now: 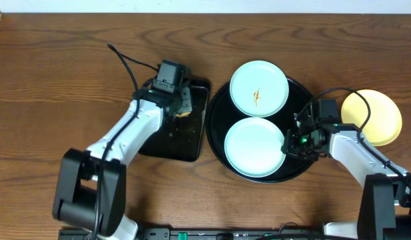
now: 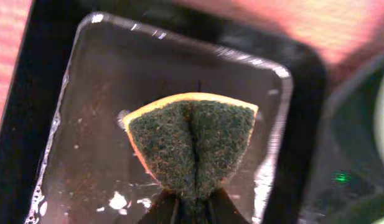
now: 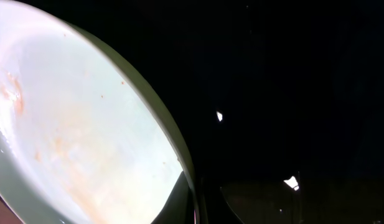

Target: Clean dirty plates on tray and stack at the side

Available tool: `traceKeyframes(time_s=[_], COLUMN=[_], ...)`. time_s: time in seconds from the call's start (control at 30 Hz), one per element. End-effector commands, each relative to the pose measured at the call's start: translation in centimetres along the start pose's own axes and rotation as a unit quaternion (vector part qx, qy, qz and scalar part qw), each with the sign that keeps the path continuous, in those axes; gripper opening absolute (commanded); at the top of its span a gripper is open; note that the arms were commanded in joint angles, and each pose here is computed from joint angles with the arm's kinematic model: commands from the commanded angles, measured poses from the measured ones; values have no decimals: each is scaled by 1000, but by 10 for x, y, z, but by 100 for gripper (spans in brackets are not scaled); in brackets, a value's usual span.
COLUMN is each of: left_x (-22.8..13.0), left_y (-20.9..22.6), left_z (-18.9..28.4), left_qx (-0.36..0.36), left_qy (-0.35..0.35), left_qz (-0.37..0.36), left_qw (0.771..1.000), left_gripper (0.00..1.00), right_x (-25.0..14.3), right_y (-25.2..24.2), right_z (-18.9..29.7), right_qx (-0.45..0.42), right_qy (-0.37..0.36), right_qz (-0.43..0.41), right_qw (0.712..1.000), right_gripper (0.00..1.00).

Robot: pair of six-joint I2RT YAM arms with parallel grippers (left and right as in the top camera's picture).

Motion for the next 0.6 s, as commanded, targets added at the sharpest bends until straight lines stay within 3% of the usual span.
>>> traceKeyframes(time_s=[0.0,0.1,0.27,0.4,0.5,0.57], left_x=[-13,-23,-28,-24,-28,-29], left_y=[10,17,19,17,-11,-16], left_z=[-22,-40,-52,-53,-51,-51], left_qx=[10,25,28,22,-75,-94], left_qy=[41,65,74,64,86,87], left_qz=[0,0,0,0,-76,-91], left_qw=[999,998,997,998,991,988], left_gripper=[11,11,11,11,8,8], right_x=[21,42,77,89,90,88], right_y=[13,8,-13,-11,-27,-40], right_z=[26,63,131,162,188,199], right_qx=[3,-51,-191,-231,-305,-355], right_qy=[-64,-143,-284,-344,-375,-381], right_qz=[43,54,67,101,75,52], right_qw=[997,987,937,905,872,853], right_gripper=[1,1,1,1,1,1])
Point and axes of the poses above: each gripper's point midway between its finger pads, its own z axis back along the fingers, its own y axis along the line the jaws close on, x = y × z, the point moved 3 cm from there along z, back along the fingers, and after that the axes turned 8 degrees about z, right-handed, at the moved point
